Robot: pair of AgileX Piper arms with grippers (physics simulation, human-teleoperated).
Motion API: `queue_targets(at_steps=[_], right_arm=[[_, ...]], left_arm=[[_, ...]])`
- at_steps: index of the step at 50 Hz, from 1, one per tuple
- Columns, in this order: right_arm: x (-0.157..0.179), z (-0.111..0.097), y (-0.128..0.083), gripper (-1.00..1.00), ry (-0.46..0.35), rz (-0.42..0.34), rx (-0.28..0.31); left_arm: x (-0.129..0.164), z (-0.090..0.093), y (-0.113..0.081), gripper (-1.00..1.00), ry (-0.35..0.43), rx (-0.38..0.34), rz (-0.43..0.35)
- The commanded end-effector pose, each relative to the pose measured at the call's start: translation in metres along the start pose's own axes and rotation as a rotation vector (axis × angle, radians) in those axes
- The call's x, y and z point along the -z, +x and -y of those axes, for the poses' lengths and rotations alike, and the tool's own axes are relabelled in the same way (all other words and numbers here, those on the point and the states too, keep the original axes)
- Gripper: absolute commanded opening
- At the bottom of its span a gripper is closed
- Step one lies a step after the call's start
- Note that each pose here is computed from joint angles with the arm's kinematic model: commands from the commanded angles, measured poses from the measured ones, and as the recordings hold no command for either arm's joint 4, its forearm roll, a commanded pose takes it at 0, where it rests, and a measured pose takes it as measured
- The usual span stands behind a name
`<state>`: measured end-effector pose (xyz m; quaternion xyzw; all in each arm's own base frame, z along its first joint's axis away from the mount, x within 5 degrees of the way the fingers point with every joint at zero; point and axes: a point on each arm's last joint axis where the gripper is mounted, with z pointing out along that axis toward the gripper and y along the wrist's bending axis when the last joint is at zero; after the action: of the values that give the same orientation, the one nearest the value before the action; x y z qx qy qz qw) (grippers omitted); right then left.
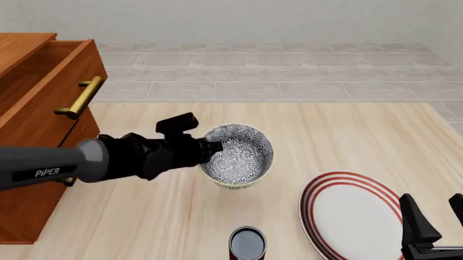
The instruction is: Put the bowl on top of the cabinet.
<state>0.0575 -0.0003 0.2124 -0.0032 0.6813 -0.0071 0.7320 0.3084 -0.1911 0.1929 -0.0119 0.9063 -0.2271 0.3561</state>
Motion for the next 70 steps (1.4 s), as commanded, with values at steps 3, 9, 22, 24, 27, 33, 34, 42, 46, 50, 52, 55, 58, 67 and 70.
queue_targets(at_steps=[3,9,22,24,27,33,34,42,46,50,52,55,58,67,70], right_arm=[[0.0,0.0,0.0,1.0,-0.001,0.0,0.0],[0.0,0.0,0.0,1.0,-0.001,0.0,-0.002],[0.0,0.0,0.0,1.0,-0.002,0.0,-0.006],[0.0,0.0,0.0,1.0,-0.002,0.0,-0.006],[0.001,0.0,0.0,1.0,-0.001,0.0,-0.007],[0.001,0.0,0.0,1.0,-0.003,0.001,-0.009],[0.0,0.0,0.0,1.0,-0.005,0.001,-0.009],[0.0,0.0,0.0,1.0,-0.007,0.001,-0.011],[0.0,0.0,0.0,1.0,-0.007,0.001,-0.01],[0.0,-0.001,0.0,1.0,-0.009,0.001,-0.011],[0.0,-0.001,0.0,1.0,-0.011,0.0,-0.011],[-0.001,-0.001,0.0,1.0,-0.012,-0.001,-0.011],[-0.001,-0.001,0.0,1.0,-0.012,-0.004,-0.012],[-0.001,-0.001,0.0,1.0,-0.012,-0.004,-0.011],[-0.001,-0.001,0.0,1.0,-0.013,-0.005,-0.012]], left_arm=[[0.021,0.005,-0.02,-1.0,-0.009,0.074,0.013],[0.033,0.009,-0.029,-1.0,-0.009,0.101,0.019],[0.056,0.012,-0.044,-1.0,-0.007,0.149,0.043],[0.06,0.011,-0.047,-1.0,-0.009,0.152,0.05],[0.066,0.011,-0.052,-1.0,-0.011,0.154,0.058],[0.088,0.007,-0.069,-1.0,-0.024,0.161,0.092],[0.091,0.005,-0.07,-1.0,-0.032,0.177,0.091],[0.126,0.005,-0.087,-1.0,-0.029,0.194,0.144],[0.141,0.002,-0.095,-1.0,-0.039,0.203,0.169],[0.156,-0.001,-0.102,-1.0,-0.044,0.219,0.194],[0.165,-0.005,-0.106,-1.0,-0.053,0.233,0.215],[0.168,-0.006,-0.107,-1.0,-0.058,0.241,0.218],[0.175,-0.011,-0.113,-1.0,-0.072,0.242,0.239],[0.193,-0.017,-0.124,-1.0,-0.095,0.252,0.274],[0.201,-0.018,-0.128,-1.0,-0.101,0.253,0.289]])
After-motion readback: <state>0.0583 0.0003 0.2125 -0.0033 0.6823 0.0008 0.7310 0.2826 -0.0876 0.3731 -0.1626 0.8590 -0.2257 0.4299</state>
